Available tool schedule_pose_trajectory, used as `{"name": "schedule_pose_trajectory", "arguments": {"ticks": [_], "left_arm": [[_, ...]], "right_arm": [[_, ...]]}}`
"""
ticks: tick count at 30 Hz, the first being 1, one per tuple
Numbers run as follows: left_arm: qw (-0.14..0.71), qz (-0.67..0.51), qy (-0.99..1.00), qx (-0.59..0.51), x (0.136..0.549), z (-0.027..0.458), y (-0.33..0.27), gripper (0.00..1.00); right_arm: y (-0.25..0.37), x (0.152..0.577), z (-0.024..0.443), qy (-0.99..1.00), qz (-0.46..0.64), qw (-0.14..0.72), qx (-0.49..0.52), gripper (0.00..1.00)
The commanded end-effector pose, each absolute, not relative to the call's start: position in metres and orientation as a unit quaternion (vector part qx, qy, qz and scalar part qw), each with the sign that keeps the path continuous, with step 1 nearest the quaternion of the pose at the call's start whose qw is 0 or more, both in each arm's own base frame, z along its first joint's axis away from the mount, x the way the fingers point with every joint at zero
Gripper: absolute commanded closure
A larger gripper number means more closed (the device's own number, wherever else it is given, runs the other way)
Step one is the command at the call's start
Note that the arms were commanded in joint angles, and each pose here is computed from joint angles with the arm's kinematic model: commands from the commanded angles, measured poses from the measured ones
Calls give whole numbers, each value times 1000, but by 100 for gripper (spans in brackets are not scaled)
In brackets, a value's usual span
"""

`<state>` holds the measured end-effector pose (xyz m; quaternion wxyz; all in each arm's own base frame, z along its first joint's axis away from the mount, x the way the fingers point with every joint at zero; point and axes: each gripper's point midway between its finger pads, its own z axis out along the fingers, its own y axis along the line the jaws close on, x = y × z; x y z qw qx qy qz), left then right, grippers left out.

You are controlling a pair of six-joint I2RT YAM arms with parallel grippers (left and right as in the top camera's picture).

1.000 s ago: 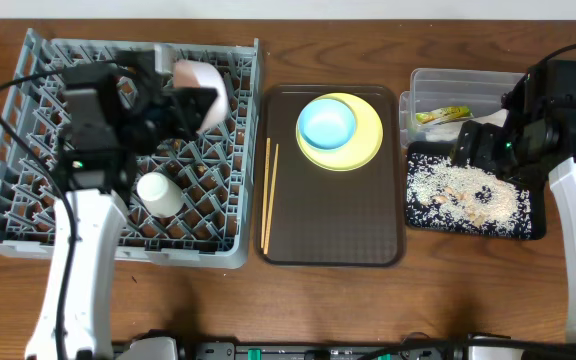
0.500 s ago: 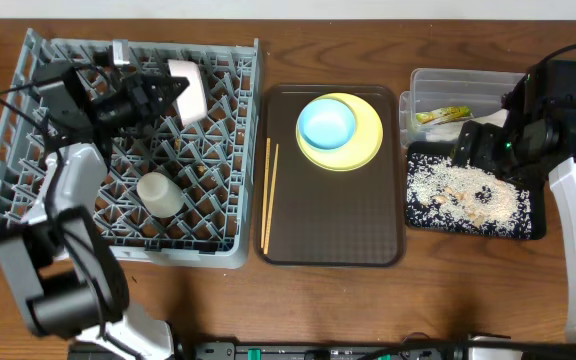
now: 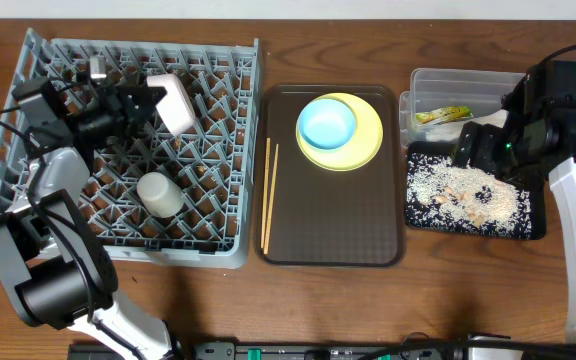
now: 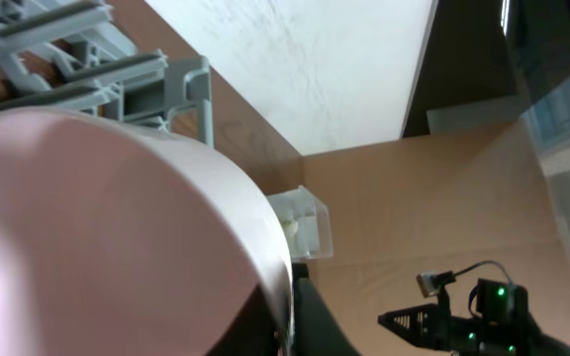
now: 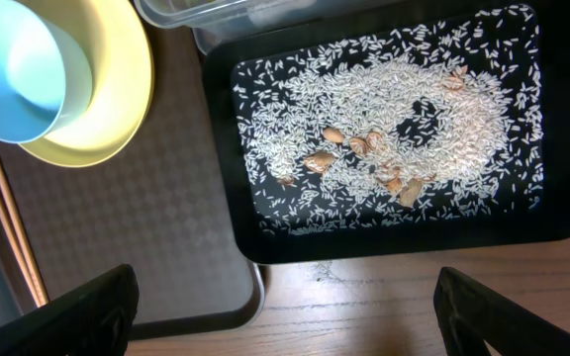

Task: Sort waste into correct bins and load items into the dishwasher
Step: 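Carry the white bowl with the left gripper into the dish rack and release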

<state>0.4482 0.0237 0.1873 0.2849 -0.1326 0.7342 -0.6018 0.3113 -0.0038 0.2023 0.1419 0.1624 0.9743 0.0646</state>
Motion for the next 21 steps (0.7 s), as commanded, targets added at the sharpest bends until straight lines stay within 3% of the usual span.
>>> {"name": "schedule_pose_trajectory", "arguments": {"ticks": [1, 7, 21], "left_arm": [[279, -608, 729, -146, 443, 181, 34, 77], [293, -597, 728, -166, 437, 172, 56, 53], [314, -538, 736, -265, 427, 145, 115, 29]], "right_arm": [[-7, 311, 203, 973, 62, 143, 169, 7], [-7, 311, 203, 973, 62, 143, 169, 7], [-7, 311, 203, 973, 62, 143, 169, 7]]}}
